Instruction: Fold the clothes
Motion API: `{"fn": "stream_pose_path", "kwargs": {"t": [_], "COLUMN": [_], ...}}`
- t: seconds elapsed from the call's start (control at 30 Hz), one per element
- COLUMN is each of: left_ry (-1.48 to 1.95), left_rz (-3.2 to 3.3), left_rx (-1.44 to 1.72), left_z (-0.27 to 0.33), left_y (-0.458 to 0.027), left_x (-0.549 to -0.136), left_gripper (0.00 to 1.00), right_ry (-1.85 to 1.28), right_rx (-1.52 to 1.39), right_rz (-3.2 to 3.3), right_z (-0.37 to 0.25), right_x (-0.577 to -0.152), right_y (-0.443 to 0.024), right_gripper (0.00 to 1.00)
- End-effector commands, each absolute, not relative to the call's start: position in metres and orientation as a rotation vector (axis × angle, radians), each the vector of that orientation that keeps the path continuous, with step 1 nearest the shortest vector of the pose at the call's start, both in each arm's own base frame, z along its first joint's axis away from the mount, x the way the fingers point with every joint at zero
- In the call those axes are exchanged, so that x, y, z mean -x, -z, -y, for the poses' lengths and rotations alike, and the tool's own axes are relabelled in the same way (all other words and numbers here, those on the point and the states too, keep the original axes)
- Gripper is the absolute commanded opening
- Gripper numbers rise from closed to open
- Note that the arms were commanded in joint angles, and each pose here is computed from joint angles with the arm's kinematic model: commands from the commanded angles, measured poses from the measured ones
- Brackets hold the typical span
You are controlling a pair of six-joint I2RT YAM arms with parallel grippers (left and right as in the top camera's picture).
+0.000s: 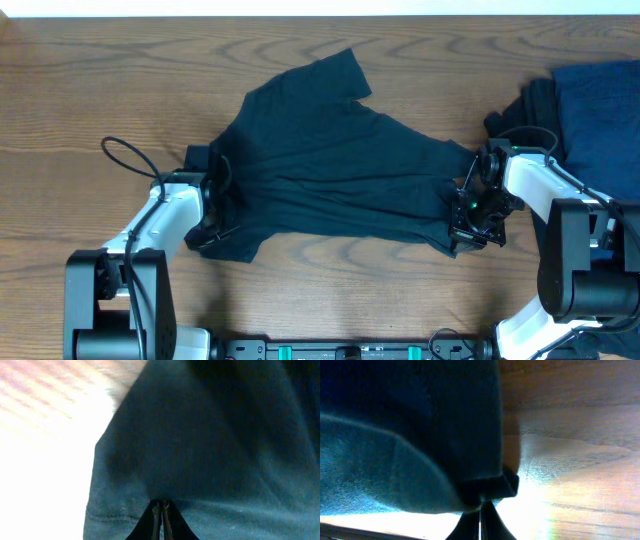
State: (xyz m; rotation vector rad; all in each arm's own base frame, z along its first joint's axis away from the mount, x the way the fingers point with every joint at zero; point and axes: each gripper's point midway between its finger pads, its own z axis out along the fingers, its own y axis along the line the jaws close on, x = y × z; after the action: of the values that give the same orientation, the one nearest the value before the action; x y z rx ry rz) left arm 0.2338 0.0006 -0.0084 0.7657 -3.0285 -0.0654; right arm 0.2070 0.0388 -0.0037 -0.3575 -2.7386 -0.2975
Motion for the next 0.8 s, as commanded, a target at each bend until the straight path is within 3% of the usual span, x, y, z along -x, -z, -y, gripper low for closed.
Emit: {"fn": "stream_pose_path", "kwargs": {"t": [0.0, 0.1, 0.27, 0.47, 0.6, 0.77], "left_ry": [0.287, 0.257, -0.107, -0.121, -0.122, -0.126], "left_rz": [2.882, 2.803, 2.639, 2.595, 2.574, 2.583], "left_rx": [-0.804, -0.947, -1.083, -1.074, -1.085, -1.073], "left_z": [-0.029, -0.031, -0.002, -0.011, -0.015, -0.016], "left_y": [0.029, 0.028, 0.025, 0.022, 0.02, 0.02], "left_x": [-0.191, -0.182, -0.174, -0.162, -0.157, -0.158], "left_gripper": [0.07, 0.09, 0.1, 0.11, 0.11, 0.11], "right_ry": [0.284, 0.223, 0.134, 0.077, -0.069, -0.026], "right_rx": [0.346, 0.372, 0.417, 0.432, 0.51, 0.513], "right_rz": [2.764, 2.767, 2.774, 2.775, 2.749, 2.765], "right_z": [-0.035, -0.028, -0.018, -0.012, 0.003, -0.001], "right_x": [-0.21, -0.209, -0.21, -0.209, -0.202, -0.215], "right_y": [0.002, 0.004, 0.005, 0.006, 0.005, -0.007], "right_gripper": [0.04, 0.05, 0.08, 0.31, 0.35, 0.39]}}
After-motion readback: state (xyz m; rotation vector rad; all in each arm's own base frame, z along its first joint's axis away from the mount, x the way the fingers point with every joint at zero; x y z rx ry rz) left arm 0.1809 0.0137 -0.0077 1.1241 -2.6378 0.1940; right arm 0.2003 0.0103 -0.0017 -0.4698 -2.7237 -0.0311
